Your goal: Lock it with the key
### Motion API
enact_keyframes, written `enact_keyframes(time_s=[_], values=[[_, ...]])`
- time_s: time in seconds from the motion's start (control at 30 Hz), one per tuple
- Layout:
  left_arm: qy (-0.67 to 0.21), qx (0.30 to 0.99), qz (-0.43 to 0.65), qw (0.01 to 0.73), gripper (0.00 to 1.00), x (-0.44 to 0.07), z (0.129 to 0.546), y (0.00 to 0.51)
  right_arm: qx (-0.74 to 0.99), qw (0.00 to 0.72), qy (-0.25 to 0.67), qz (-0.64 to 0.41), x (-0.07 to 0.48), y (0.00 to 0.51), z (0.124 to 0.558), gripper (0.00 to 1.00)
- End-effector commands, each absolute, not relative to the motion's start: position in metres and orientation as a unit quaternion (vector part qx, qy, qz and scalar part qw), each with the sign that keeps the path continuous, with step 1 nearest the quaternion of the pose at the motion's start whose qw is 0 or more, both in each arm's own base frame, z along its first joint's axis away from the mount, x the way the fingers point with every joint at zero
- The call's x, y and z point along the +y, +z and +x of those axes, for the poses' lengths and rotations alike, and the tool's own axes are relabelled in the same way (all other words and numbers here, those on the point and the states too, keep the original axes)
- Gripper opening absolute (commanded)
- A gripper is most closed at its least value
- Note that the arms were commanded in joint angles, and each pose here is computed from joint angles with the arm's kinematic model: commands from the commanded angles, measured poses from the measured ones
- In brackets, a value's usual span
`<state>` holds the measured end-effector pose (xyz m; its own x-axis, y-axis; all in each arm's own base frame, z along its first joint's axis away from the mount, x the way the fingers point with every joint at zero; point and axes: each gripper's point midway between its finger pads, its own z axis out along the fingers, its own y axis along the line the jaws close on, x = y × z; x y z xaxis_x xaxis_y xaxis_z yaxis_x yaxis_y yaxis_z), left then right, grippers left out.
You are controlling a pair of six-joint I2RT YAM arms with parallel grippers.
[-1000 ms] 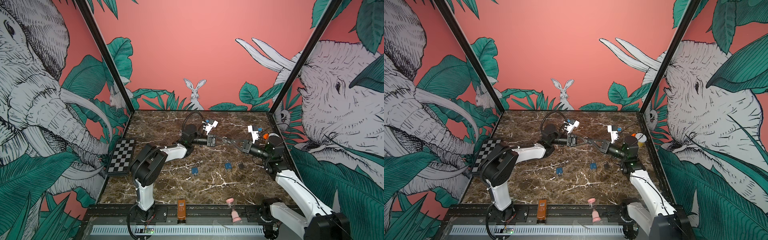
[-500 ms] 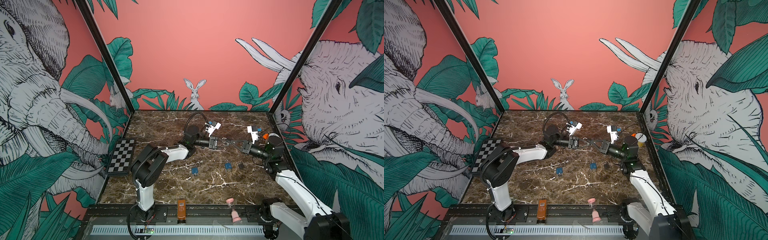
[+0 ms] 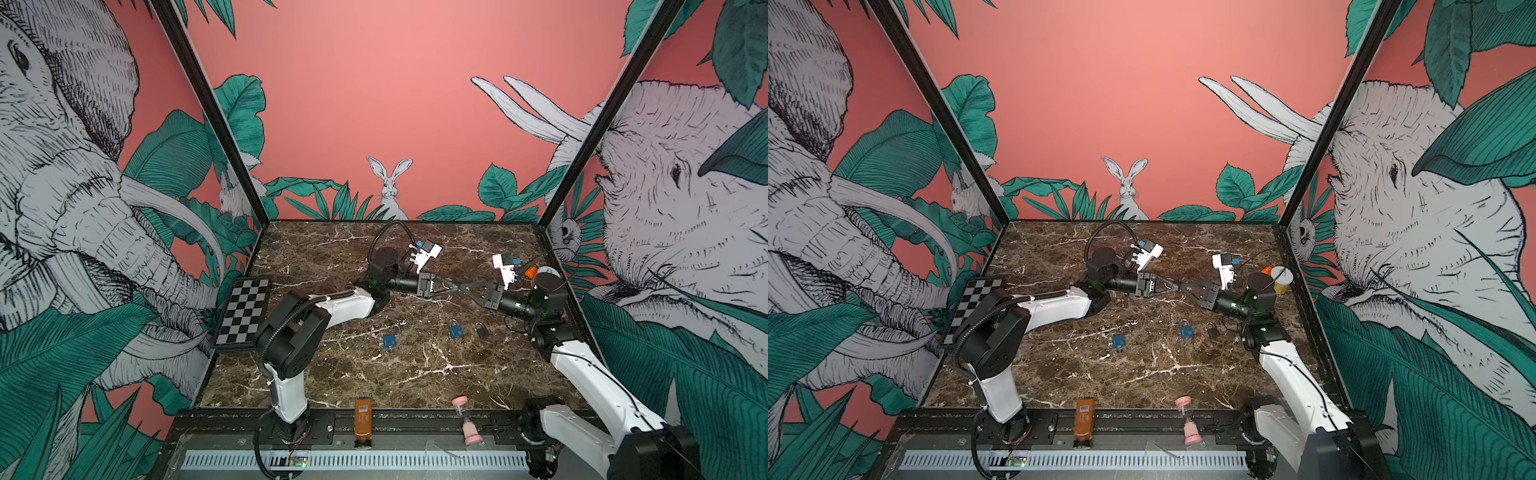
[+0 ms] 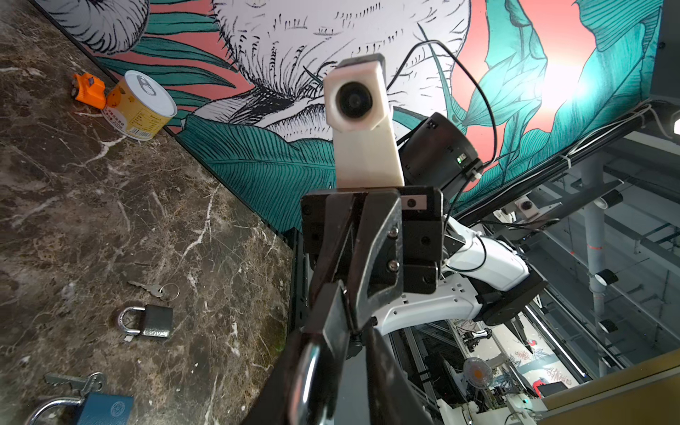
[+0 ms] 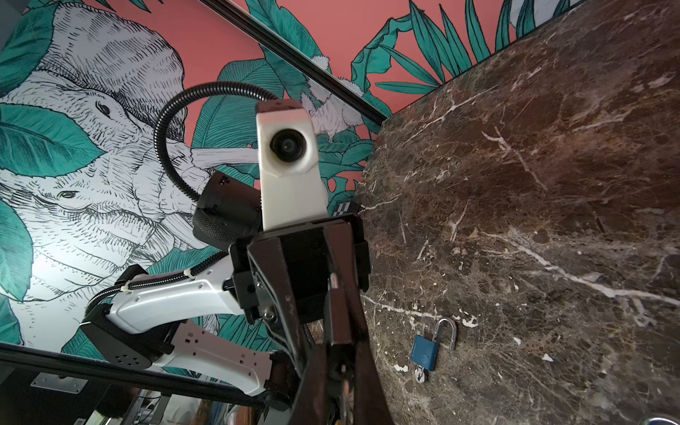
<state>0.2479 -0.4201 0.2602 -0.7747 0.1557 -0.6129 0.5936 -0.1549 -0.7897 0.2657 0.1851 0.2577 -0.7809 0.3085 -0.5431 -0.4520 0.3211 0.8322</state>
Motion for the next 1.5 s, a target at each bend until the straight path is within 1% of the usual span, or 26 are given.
enact_keyframes(time_s=[0.0,0.17,0.23,0.33,0.4,0.47,0.5,0.6,0.63,0.73,0.83,0.9,0.93,1.0,1.07,1.4,1.47], values=[[-0.709,0.603,0.316,0.184,0.28,-0.419,0.244,0.290,0.731,0.338,0.589,-0.074,0.188,0.267,0.259,0.00],[-0.710,0.601,0.318,0.183,0.24,-0.419,0.244,0.292,0.733,0.340,0.585,-0.070,0.187,0.266,0.261,0.00],[-0.711,0.600,0.318,0.181,0.20,-0.419,0.244,0.291,0.734,0.340,0.584,-0.068,0.187,0.265,0.263,0.00],[-0.712,0.601,0.318,0.177,0.19,-0.419,0.243,0.290,0.734,0.345,0.581,-0.066,0.186,0.265,0.266,0.00],[-0.713,0.599,0.318,0.175,0.13,-0.420,0.242,0.290,0.735,0.352,0.576,-0.061,0.185,0.265,0.269,0.00],[-0.716,0.598,0.317,0.174,0.04,-0.420,0.244,0.291,0.738,0.356,0.570,-0.059,0.184,0.266,0.271,0.00],[-0.717,0.597,0.316,0.174,0.00,-0.421,0.244,0.291,0.740,0.357,0.567,-0.058,0.183,0.266,0.272,0.03],[-0.716,0.600,0.308,0.179,0.00,-0.421,0.249,0.290,0.741,0.360,0.564,-0.058,0.182,0.266,0.271,0.20],[-0.716,0.600,0.305,0.183,0.00,-0.421,0.251,0.290,0.741,0.362,0.563,-0.058,0.182,0.267,0.270,0.24],[-0.719,0.598,0.295,0.195,0.00,-0.417,0.257,0.293,0.740,0.363,0.563,-0.060,0.181,0.269,0.266,0.27],[-0.723,0.595,0.291,0.198,0.00,-0.416,0.259,0.295,0.740,0.363,0.563,-0.060,0.180,0.268,0.262,0.26],[-0.724,0.593,0.292,0.196,0.00,-0.416,0.259,0.297,0.741,0.363,0.562,-0.060,0.180,0.267,0.261,0.23],[-0.725,0.593,0.292,0.195,0.00,-0.417,0.259,0.297,0.740,0.364,0.562,-0.061,0.180,0.267,0.260,0.21],[-0.726,0.592,0.292,0.194,0.00,-0.417,0.259,0.297,0.737,0.365,0.565,-0.062,0.180,0.267,0.260,0.15],[-0.726,0.592,0.292,0.194,0.00,-0.416,0.258,0.297,0.736,0.367,0.566,-0.061,0.180,0.268,0.262,0.12],[-0.724,0.590,0.298,0.195,0.00,-0.414,0.254,0.298,0.730,0.370,0.571,-0.061,0.181,0.270,0.266,0.11],[-0.724,0.591,0.298,0.196,0.00,-0.414,0.254,0.298,0.728,0.371,0.573,-0.063,0.181,0.272,0.267,0.09]])
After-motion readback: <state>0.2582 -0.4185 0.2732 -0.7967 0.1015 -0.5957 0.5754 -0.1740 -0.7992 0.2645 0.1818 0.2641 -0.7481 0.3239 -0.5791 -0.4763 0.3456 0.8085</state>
